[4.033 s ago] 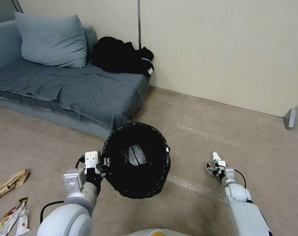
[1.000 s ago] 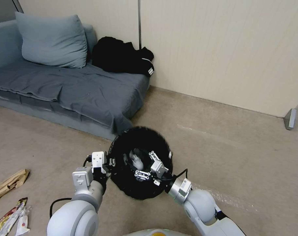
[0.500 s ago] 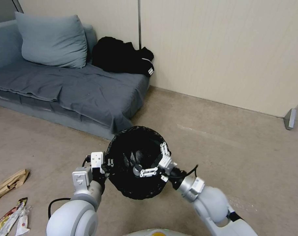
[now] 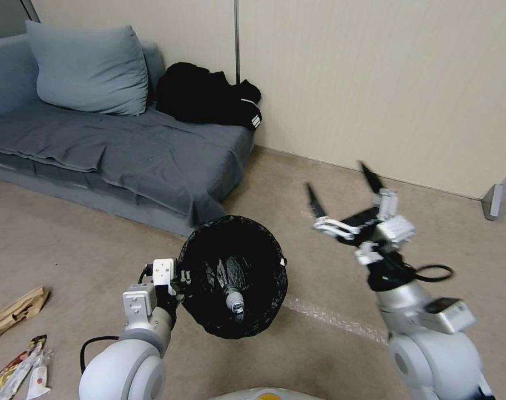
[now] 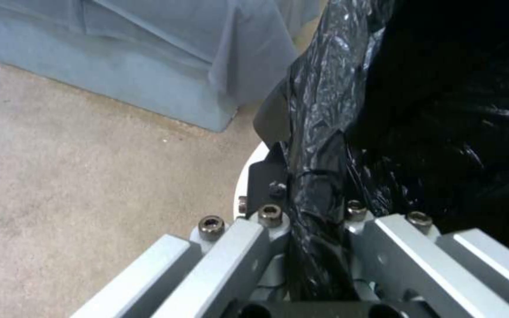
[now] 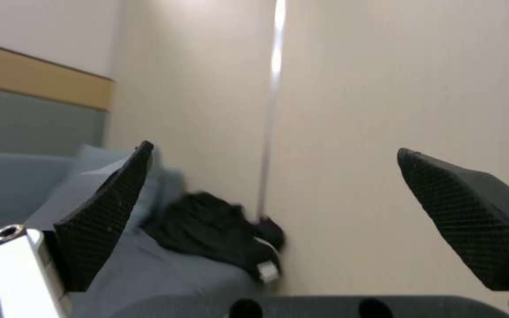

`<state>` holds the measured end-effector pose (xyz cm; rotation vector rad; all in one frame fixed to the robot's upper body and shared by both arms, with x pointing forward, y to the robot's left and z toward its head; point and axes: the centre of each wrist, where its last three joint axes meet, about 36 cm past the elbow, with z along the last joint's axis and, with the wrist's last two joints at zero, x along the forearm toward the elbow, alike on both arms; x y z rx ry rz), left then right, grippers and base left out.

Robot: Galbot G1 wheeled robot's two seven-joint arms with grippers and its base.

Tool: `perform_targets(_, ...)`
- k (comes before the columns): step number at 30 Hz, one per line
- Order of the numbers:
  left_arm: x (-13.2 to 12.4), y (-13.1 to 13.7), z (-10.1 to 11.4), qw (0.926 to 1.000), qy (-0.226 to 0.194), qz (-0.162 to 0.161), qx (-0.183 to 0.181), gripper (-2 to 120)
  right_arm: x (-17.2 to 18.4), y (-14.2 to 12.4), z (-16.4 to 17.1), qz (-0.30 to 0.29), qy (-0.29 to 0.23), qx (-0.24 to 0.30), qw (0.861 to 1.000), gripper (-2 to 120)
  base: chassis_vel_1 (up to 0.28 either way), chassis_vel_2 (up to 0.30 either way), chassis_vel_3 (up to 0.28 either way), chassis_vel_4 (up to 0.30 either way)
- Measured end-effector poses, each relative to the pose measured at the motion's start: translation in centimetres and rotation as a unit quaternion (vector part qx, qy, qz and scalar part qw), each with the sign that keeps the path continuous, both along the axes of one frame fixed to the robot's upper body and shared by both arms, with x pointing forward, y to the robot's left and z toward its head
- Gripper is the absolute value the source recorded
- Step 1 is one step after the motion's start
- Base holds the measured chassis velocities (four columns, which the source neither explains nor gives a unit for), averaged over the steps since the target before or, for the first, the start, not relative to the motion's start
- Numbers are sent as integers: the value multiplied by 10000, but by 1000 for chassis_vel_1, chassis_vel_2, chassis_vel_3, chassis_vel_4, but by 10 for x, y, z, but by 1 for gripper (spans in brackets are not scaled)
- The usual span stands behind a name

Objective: Pick up the trash bin, then pick up the garbage from the floor and place it into the trash bin.

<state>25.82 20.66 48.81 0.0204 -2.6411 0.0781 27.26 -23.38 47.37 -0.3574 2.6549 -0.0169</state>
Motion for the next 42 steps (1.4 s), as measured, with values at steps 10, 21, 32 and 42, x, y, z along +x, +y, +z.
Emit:
perform_targets(10, -2, 1, 2, 10000, -7, -9, -8, 0, -16, -6, -42, -851, 695, 110, 9939, 100, 0, 0, 0, 0)
perform_targets(21, -4, 0, 3, 10000, 12, -9, -45, 0, -14, 9, -70, -916, 708, 256, 9929, 100, 45, 37, 39, 37)
perform_targets(32, -6, -2, 5, 10000, 3, -2, -84, 0, -8, 10, -71, -955, 728, 230, 9925, 100, 113, 104, 100, 97)
perform_targets(42, -7, -2, 7, 10000, -8, 1, -93, 0, -6, 13, -75, -1029, 850, 232, 9908, 100, 124, 125, 117, 129)
